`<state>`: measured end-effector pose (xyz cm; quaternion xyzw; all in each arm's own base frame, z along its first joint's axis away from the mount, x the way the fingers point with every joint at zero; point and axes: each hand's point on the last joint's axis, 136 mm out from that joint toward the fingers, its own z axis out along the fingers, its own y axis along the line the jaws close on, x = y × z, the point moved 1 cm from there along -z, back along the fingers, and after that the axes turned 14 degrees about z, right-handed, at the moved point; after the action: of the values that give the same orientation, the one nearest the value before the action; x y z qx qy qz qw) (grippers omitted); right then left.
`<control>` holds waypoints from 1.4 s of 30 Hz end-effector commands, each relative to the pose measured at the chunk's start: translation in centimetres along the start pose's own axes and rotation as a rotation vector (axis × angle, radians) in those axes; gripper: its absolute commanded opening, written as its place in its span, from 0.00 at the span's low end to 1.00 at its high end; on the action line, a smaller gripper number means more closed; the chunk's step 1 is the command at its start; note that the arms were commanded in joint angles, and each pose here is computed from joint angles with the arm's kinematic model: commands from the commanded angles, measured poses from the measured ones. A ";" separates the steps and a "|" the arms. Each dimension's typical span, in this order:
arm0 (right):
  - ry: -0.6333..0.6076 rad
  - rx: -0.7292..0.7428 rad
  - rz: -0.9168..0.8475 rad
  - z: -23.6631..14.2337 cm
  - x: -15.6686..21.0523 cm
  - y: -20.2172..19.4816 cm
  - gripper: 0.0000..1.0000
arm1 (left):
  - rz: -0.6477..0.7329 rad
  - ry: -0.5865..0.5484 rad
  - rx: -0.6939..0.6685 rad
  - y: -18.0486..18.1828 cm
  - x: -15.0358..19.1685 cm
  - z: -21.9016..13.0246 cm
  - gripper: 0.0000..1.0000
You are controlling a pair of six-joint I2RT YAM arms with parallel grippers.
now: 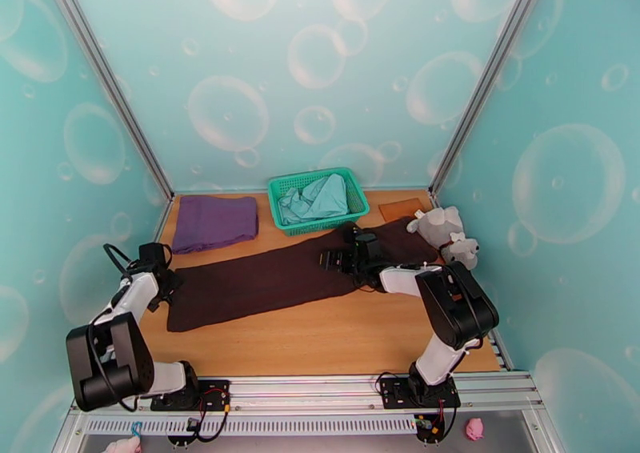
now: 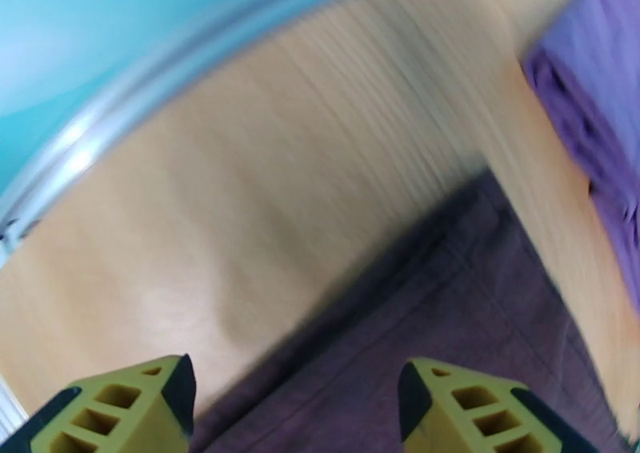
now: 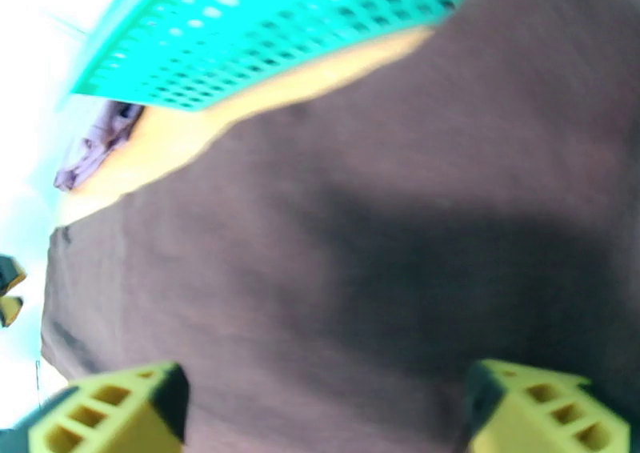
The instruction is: Fold and stack the trousers
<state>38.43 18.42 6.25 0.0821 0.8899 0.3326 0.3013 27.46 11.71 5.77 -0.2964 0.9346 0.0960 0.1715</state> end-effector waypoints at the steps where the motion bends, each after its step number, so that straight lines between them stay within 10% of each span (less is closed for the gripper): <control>1: 0.023 0.003 -0.007 -0.3 0.9 -0.4 0.99 | 0.108 0.002 0.133 -2.6 0.5 0.1 0.71; 10: 0.002 -0.150 0.012 -1.5 0.6 2.0 0.99 | 0.116 0.091 0.000 -1.0 1.5 3.1 0.67; 14: -0.014 -0.231 0.030 -2.5 0.3 2.9 0.99 | 0.135 0.173 0.016 -1.3 2.8 4.9 0.49; 19: -0.061 -0.277 0.024 -3.9 -0.4 3.5 0.99 | 0.131 0.141 0.044 -1.6 2.2 4.1 0.00; 26: -0.216 -0.327 -0.011 -7.8 -2.3 4.4 0.99 | 0.126 -0.072 -0.034 -0.4 -3.6 -4.5 0.00; 32: -0.230 -0.309 -0.021 -8.5 -2.7 5.0 0.99 | 0.082 -0.142 -0.468 7.3 -6.7 -11.7 0.00; 42: 0.008 0.016 0.135 -1.5 2.2 -1.7 0.99 | 0.004 -0.127 -0.686 13.0 -7.0 -12.4 0.00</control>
<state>37.20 17.40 8.80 0.1058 0.8553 0.3942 0.3190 22.89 21.41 19.45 -0.3288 0.8549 0.3780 0.1349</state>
